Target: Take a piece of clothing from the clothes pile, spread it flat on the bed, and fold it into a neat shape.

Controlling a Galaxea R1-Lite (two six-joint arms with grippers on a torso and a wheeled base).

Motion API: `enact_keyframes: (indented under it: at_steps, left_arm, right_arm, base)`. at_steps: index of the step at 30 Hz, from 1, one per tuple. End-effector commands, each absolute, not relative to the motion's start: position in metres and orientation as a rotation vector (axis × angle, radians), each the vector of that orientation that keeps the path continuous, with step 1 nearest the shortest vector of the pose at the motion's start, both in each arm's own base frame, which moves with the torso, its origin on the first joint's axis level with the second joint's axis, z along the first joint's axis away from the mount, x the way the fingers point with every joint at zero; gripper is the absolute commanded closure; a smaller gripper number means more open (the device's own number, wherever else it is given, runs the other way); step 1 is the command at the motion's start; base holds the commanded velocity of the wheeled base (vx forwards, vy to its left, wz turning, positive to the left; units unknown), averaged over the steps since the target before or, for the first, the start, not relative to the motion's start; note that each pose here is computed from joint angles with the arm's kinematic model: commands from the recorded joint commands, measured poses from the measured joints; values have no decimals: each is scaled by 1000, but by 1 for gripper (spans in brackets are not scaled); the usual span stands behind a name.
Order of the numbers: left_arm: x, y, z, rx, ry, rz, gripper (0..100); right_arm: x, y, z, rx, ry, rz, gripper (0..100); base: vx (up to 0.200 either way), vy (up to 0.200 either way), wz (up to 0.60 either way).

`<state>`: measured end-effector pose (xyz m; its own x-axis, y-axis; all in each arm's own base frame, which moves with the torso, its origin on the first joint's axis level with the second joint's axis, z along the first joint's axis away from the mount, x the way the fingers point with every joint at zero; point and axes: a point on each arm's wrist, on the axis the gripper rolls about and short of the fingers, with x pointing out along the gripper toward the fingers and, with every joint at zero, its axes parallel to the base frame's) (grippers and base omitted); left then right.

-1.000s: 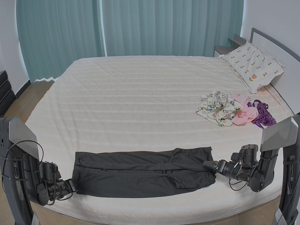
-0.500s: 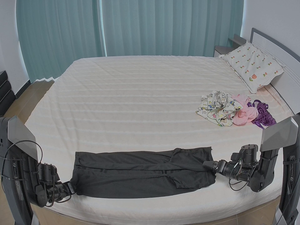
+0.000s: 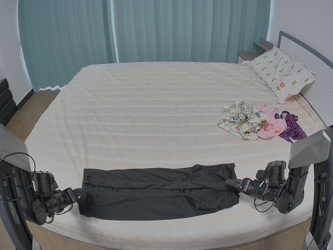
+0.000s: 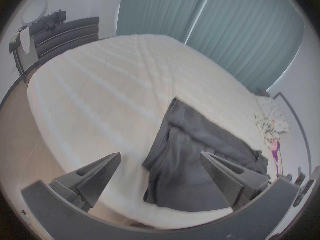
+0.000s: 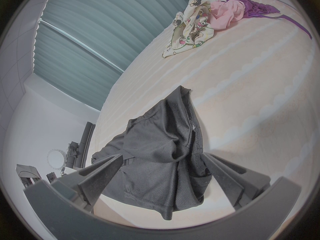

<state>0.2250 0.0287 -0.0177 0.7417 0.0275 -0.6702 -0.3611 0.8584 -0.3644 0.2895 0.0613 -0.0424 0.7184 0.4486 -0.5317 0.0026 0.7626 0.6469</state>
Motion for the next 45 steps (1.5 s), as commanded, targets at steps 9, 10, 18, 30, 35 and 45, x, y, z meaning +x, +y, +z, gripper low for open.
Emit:
enact_keyframes:
  at_steps: [9, 10, 18, 30, 35, 45]
  left_arm:
    - [307, 25, -4, -639, 634, 210, 0]
    - [311, 24, -9, -639, 645, 207, 0]
    - [327, 20, -33, -608, 685, 194, 0]
    - [326, 24, -47, -586, 723, 211, 100]
    - [317, 29, -45, -586, 736, 231, 100]
    - [308, 31, -45, -538, 760, 222, 100]
  right_arm:
    - [287, 65, -45, 664, 731, 283, 0]
    - [287, 65, -45, 663, 723, 288, 0]
    - [286, 65, -48, 663, 723, 288, 0]
    - [286, 65, -48, 663, 723, 288, 0]
    - [286, 65, -48, 662, 724, 290, 0]
    - [286, 66, -48, 661, 726, 290, 0]
  base:
    - [0, 0, 0]
    - [0, 0, 0]
    - [0, 0, 0]
    - [0, 0, 0]
    - [0, 0, 0]
    - [0, 0, 0]
